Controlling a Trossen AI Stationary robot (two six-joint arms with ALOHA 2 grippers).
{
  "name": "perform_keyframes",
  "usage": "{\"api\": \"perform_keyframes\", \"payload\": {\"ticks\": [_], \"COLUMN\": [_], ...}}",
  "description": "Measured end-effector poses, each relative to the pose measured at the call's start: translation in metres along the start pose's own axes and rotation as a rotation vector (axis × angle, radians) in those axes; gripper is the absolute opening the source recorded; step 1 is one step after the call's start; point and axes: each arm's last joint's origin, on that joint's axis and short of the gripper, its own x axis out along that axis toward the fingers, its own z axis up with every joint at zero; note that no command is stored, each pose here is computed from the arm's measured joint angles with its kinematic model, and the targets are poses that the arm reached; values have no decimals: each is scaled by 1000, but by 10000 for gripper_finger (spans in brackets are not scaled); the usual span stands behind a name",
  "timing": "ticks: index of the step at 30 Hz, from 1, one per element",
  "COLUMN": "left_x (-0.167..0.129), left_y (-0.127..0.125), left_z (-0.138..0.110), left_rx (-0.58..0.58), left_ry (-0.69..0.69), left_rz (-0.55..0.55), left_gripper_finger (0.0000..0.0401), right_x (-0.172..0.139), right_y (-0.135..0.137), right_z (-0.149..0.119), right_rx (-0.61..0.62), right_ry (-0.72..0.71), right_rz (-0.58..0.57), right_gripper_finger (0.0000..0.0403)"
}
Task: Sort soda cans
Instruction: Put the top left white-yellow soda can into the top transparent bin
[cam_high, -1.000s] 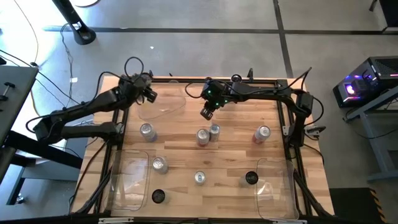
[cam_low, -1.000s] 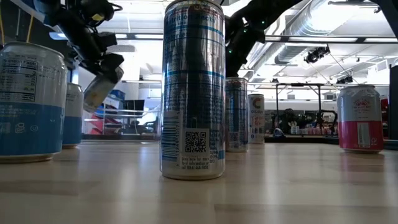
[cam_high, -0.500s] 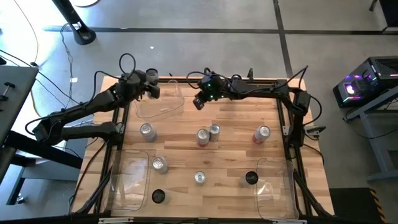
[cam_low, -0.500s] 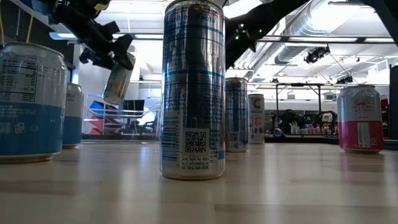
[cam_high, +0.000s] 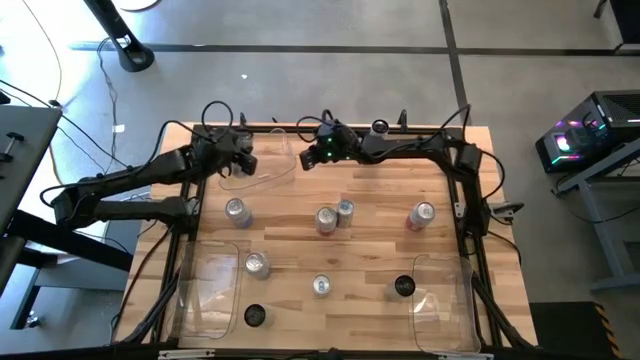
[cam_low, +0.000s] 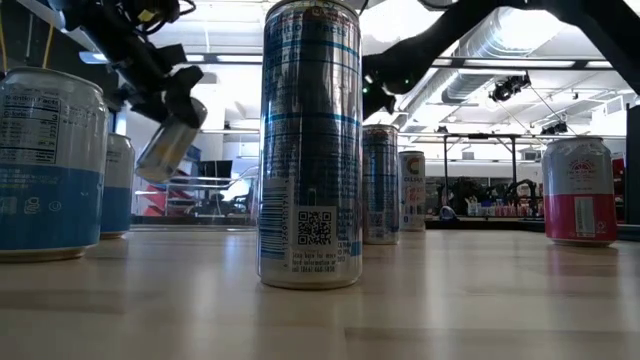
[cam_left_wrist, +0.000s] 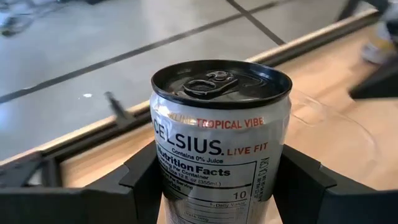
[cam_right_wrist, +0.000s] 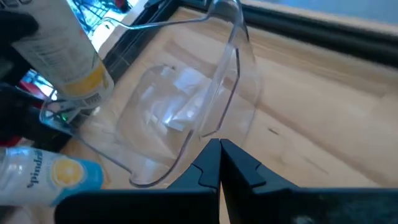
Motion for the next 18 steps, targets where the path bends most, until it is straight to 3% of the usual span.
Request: {"api": "perform_keyframes", "payload": {"ticks": [6, 18], "left_x": [0, 3], "left_y": [2, 7], "left_z": [0, -14], "left_rx": [-31, -49], "left_ry": [-20, 93], "left_rz": [71, 174], "left_gripper_finger": [218, 218], "right_x": [9, 14], "right_y": [-3, -4], "right_z": [-6, -6], "right_rx": [100, 213], "right_ry": [6, -20], "right_rz": [0, 22], "right_gripper_finger": [0, 0]}}
